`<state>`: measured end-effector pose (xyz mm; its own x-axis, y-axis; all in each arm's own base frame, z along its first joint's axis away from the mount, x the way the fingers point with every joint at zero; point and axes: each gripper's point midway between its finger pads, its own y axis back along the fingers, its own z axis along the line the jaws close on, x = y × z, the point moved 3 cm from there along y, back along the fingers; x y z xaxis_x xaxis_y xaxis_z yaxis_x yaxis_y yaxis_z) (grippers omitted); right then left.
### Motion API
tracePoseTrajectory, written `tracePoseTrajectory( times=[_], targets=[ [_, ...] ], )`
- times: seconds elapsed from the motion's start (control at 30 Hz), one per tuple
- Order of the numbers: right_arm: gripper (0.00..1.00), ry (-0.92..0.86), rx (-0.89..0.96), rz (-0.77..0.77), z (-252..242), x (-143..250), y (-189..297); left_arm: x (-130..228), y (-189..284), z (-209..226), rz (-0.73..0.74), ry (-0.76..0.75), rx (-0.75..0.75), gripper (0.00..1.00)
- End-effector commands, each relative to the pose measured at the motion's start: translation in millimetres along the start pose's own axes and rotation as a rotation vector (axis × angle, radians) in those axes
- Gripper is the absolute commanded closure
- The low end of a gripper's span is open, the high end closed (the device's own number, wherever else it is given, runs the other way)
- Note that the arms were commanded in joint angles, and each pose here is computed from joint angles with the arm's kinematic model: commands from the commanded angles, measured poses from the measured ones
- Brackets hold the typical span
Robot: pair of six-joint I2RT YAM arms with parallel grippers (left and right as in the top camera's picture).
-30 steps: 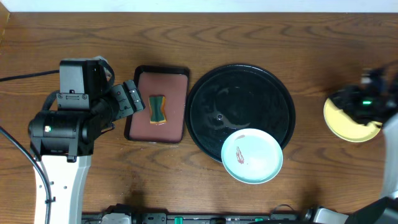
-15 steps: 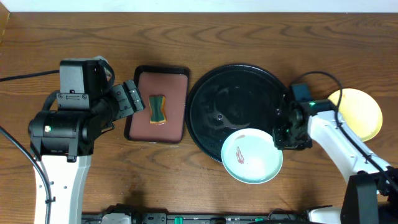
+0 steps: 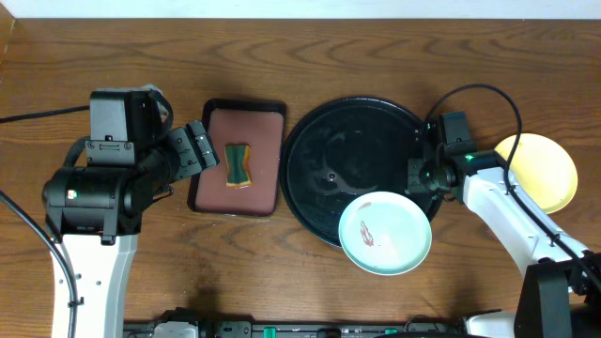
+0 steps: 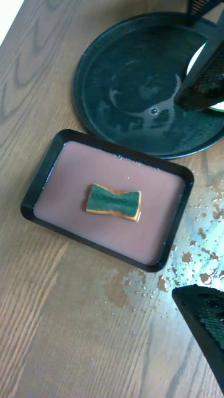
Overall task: Clean dirty plates on tray and stack at the side
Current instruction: 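Move the right gripper to the white plate with red sauce and grip its rim, then drag the white plate with the right gripper to the round tray's center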
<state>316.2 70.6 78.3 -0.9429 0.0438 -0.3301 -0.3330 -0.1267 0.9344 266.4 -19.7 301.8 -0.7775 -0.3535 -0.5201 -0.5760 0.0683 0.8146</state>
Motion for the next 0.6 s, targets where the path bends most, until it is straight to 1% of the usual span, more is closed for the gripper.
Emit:
tracePoseTrajectory(
  times=[0.0,0.03,0.07,0.1,0.13,0.2,0.33,0.43,0.5,0.53,0.57],
  targets=[
    [0.99,0.103,-0.045,-0.032,8,-9,4,-3,3,0,-0.009,-0.004,0.0,0.09],
    [0.88,0.155,-0.066,-0.01,11,-6,7,-3,3,0,-0.009,-0.004,0.0,0.1],
    [0.6,0.219,-0.089,0.027,13,-1,10,-3,3,0,-0.009,-0.004,0.0,0.1],
    [0.45,0.245,-0.095,0.062,12,5,12,-3,3,0,-0.009,-0.004,0.0,0.1],
    [0.42,0.231,-0.094,0.099,11,12,15,-3,3,0,-0.009,-0.004,0.0,0.1],
    [0.41,0.172,-0.085,0.183,9,28,18,-3,3,0,-0.009,-0.004,0.0,0.1],
    [0.45,0.117,-0.061,0.315,2,58,21,-3,3,0,-0.009,-0.004,0.0,0.1],
    [0.48,0.093,-0.044,0.355,-2,72,16,-3,3,0,-0.009,-0.004,0.0,0.1],
    [0.56,0.066,-0.039,0.355,-3,79,9,-3,3,0,-0.009,-0.004,0.0,0.1],
    [0.63,0.055,-0.038,0.35,-3,81,5,-3,3,0,-0.009,-0.004,0.0,0.1],
    [0.73,0.043,-0.038,0.34,-3,82,1,-3,3,0,-0.009,-0.004,0.0,0.1]
  ],
)
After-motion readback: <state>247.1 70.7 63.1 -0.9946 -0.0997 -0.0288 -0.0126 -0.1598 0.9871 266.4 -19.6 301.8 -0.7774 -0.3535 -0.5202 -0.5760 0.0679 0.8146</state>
